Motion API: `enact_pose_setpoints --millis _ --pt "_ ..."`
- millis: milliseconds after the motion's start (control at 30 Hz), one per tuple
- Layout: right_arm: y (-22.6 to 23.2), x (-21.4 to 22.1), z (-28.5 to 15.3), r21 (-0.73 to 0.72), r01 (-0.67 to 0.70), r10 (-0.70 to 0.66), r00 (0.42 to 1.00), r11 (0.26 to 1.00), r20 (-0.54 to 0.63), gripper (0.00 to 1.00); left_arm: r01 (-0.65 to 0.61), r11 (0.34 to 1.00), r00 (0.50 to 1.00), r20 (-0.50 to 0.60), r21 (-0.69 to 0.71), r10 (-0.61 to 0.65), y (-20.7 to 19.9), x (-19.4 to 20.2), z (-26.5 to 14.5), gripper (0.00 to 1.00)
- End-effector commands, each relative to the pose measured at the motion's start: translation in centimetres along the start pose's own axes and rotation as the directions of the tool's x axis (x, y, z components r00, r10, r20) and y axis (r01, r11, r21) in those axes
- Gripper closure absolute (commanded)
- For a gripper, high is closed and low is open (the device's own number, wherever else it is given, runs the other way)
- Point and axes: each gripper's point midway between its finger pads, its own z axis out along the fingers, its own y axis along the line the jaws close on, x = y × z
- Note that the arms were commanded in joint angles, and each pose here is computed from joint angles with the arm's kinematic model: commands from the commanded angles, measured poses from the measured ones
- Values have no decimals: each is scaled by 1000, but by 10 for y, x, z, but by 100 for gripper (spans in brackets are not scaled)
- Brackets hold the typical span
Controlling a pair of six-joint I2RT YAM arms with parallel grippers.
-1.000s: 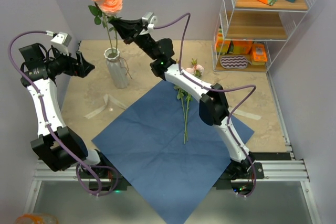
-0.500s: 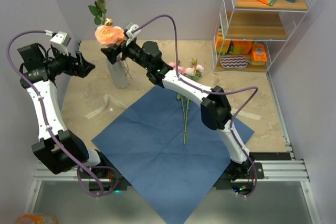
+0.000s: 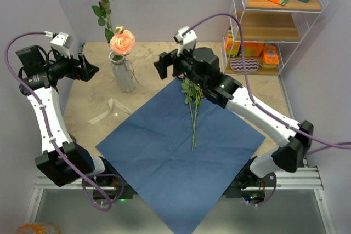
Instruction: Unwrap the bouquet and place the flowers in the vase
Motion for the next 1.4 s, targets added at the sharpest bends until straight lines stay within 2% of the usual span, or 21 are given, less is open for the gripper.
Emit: enact_pose_setpoints --millis 0,67,133,200,267,300,333,367,400,467,567,733,833,1067,1367 --pt "-76 107 -58 352 -6 105 960 936 -261 1 11 999 999 38 -37 -9 0 -21 -12 1" --pt "-97 121 -76 452 -161 285 933 877 -220 1 21 999 999 45 -29 -20 -1 -24 -12 1" --pt "-107 151 -85 504 -256 421 874 825 -244 1 37 999 998 49 -29 -35 -2 -27 -13 1" --pt "-114 182 -86 502 -265 470 814 823 -341 1 40 999 998 49 -30 -38 -3 -28 -14 1" --pt "-123 201 -88 540 -226 473 797 810 -376 13 30 999 998 55 -43 -27 -4 -30 -17 1" --pt "-128 222 -90 571 -192 480 776 798 -410 22 23 998 998 55 -50 -20 -5 -30 -19 1" --pt "-134 230 -93 606 -174 494 765 776 -413 38 17 998 998 53 -56 -14 -4 -29 -19 1" --pt "-143 238 -96 644 -130 491 763 754 -421 45 9 997 999 51 -71 -6 -4 -30 -22 1" --pt "-146 253 -98 659 -96 496 741 746 -453 49 -2 997 999 47 -78 5 -3 -28 -22 1" --pt "-149 263 -97 660 -73 488 735 748 -471 59 -11 996 999 41 -87 15 -3 -27 -24 1" --pt "-153 279 -100 675 -47 492 722 736 -486 66 -20 996 999 31 -86 23 -4 -23 -24 1" --pt "-167 300 -109 726 32 496 710 687 -500 66 -27 997 999 19 -76 28 -3 -18 -22 1" --pt "-171 307 -107 726 52 488 708 686 -512 55 -30 997 999 16 -69 31 -4 -16 -21 1" --pt "-180 330 -90 725 103 473 694 681 -543 51 -34 998 999 15 -45 34 -8 -14 -21 1" --pt "-180 330 -66 728 29 497 712 685 -496 51 -34 999 999 12 -19 34 -11 -12 -19 1"
